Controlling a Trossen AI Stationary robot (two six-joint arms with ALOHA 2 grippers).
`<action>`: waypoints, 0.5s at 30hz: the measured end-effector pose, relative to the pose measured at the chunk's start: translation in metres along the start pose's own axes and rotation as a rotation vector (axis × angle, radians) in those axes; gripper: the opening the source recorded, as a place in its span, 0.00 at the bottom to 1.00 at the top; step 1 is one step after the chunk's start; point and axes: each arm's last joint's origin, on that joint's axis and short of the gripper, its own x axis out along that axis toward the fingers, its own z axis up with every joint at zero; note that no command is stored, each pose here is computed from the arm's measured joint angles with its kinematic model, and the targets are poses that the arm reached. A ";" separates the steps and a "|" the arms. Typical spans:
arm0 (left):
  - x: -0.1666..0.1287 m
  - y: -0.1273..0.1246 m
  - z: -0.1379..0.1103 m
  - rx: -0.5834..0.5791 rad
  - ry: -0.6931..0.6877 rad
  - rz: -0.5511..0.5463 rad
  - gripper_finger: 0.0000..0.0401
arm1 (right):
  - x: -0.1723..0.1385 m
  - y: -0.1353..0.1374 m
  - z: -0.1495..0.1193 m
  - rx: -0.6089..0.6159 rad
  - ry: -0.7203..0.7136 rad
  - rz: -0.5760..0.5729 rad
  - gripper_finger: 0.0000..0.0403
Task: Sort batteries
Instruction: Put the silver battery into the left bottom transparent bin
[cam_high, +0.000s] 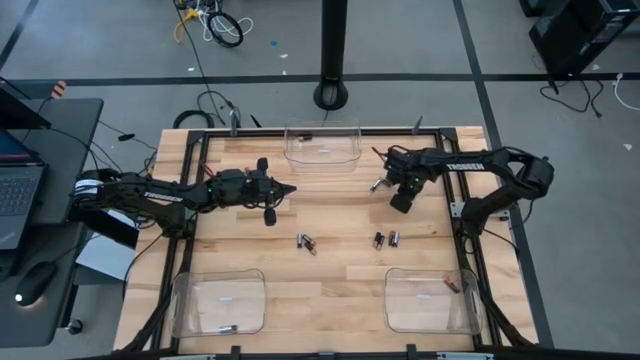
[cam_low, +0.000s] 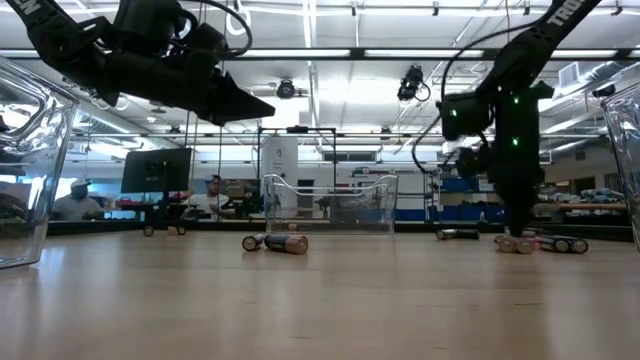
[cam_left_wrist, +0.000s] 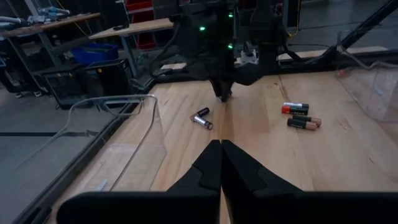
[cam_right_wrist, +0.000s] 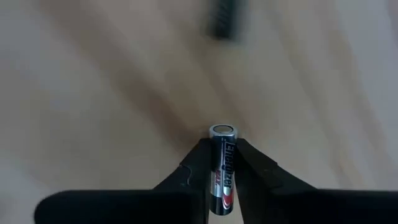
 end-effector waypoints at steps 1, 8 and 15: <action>0.000 0.000 0.001 0.000 -0.006 0.001 0.03 | -0.004 0.003 0.001 -0.011 -0.021 0.011 0.14; 0.000 0.001 0.007 -0.051 -0.073 0.008 0.03 | -0.042 0.033 0.005 -0.074 -0.203 0.058 0.14; -0.001 0.001 0.016 -0.147 -0.169 -0.044 0.03 | -0.093 0.063 0.004 -0.123 -0.591 0.178 0.14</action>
